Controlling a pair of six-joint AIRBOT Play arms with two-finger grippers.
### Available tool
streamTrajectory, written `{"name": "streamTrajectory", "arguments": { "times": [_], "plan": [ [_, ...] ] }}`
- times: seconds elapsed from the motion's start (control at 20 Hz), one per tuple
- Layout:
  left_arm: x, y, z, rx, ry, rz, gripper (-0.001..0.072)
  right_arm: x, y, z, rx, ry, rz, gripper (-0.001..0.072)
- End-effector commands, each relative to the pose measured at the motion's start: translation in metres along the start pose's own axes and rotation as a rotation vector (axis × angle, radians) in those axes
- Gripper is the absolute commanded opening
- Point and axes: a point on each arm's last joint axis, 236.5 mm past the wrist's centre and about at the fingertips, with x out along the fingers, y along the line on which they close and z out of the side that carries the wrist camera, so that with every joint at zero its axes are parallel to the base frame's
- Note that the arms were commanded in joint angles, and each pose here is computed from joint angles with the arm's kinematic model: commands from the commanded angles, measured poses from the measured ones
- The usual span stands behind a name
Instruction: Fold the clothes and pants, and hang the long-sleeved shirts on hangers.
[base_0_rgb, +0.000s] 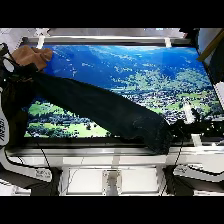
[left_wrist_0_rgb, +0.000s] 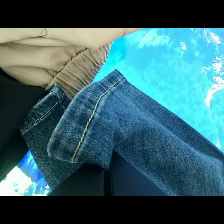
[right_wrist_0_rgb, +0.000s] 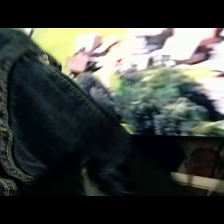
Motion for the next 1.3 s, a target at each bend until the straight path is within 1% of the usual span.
{"name": "streamTrajectory", "arguments": {
  "times": [0.0, 0.1, 0.25, 0.35, 0.5, 0.6, 0.75, 0.85, 0.95, 1.1, 1.25],
  "plan": [
    [-0.002, 0.000, 0.000, 0.000, 0.001, 0.000, 0.0016, 0.010, 0.028, -0.002, -0.062, 0.022, 0.076, 0.0046],
    [-0.011, -0.001, 0.007, 0.000, -0.018, -0.003, 0.0016, -0.004, 0.056, 0.010, -0.115, -0.008, 0.168, 0.0036],
    [-0.047, -0.001, 0.029, 0.023, -0.096, 0.005, 0.0016, -0.045, 0.092, 0.023, -0.246, -0.013, 0.209, 0.0036],
    [-0.084, 0.000, 0.049, 0.045, -0.173, 0.018, 0.0016, -0.081, 0.116, 0.037, -0.358, -0.072, 0.183, 0.0036],
    [-0.145, -0.006, 0.072, 0.046, -0.288, -0.003, 0.0015, -0.140, 0.154, 0.064, -0.506, -0.263, 0.089, 0.0036],
    [-0.178, -0.008, 0.080, 0.044, -0.341, -0.013, 0.0016, -0.175, 0.175, 0.084, -0.569, -0.416, 0.028, 0.0036],
    [-0.192, -0.014, 0.086, 0.048, -0.381, -0.028, 0.0015, -0.209, 0.186, 0.118, -0.544, -0.603, -0.022, 0.0036],
    [-0.184, -0.024, 0.098, 0.055, -0.431, -0.054, 0.0015, -0.217, 0.174, 0.136, -0.500, -0.666, -0.072, 0.0036],
    [-0.163, -0.044, 0.107, 0.061, -0.468, -0.102, 0.0015, -0.217, 0.161, 0.148, -0.442, -0.684, -0.095, 0.0036],
    [-0.126, -0.077, 0.097, 0.096, -0.442, -0.149, 0.0015, -0.209, 0.151, 0.154, -0.423, -0.660, -0.103, 0.0036],
    [-0.133, -0.082, 0.095, 0.121, -0.441, -0.143, 0.0015, -0.217, 0.143, 0.151, -0.447, -0.670, -0.174, 0.0035]
  ]
}}
